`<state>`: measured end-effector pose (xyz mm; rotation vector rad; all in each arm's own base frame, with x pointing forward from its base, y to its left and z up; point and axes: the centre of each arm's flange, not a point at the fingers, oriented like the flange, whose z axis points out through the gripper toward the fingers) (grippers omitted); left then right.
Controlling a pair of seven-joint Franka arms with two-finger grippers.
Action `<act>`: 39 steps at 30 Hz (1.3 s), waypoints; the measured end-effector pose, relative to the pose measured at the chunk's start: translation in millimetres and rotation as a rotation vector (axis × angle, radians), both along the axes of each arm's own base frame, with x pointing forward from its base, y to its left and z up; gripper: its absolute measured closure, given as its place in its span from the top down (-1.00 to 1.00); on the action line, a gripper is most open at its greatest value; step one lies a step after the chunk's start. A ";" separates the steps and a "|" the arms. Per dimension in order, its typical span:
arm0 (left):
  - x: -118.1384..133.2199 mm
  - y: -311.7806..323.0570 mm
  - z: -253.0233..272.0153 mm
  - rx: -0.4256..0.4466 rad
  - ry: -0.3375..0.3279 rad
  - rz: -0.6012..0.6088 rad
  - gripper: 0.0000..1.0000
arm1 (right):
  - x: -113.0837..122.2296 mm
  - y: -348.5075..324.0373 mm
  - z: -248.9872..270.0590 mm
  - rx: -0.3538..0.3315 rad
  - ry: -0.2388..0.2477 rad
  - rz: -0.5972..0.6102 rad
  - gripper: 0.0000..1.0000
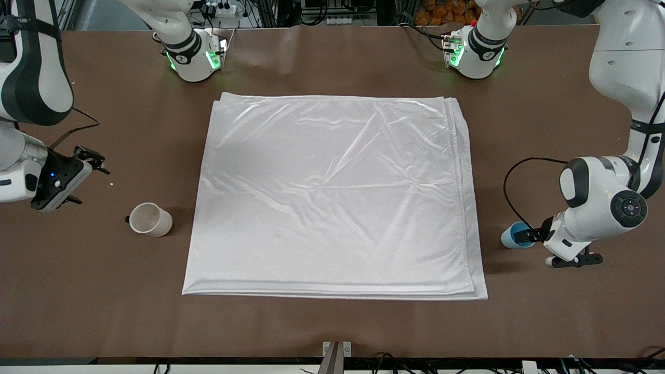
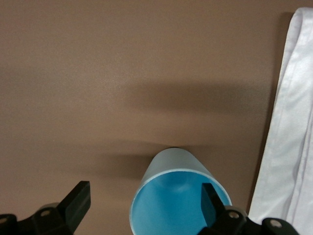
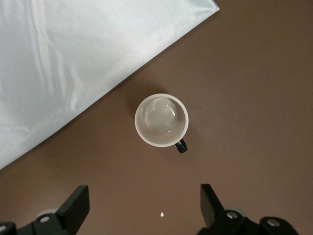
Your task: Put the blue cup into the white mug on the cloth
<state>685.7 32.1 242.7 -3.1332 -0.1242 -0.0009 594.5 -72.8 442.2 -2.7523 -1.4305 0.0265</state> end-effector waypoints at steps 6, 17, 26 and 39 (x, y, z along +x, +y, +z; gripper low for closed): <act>-0.1 -0.8 -0.5 0.000 0.001 -0.001 0.97 | 10.1 -5.8 -28.2 -0.008 0.001 0.090 1.00; -2.5 -3.6 -14.1 -0.004 0.021 -0.005 -0.03 | 20.5 -10.1 -79.5 -0.032 -0.034 0.253 1.00; -1.5 -10.6 -12.9 -0.005 0.018 -0.016 -0.81 | 16.7 -17.9 -117.8 -0.032 -0.040 0.340 1.00; 4.6 -53.8 32.7 0.013 -0.008 -0.096 -0.91 | 20.3 -25.1 -159.2 -0.037 -0.037 0.480 1.00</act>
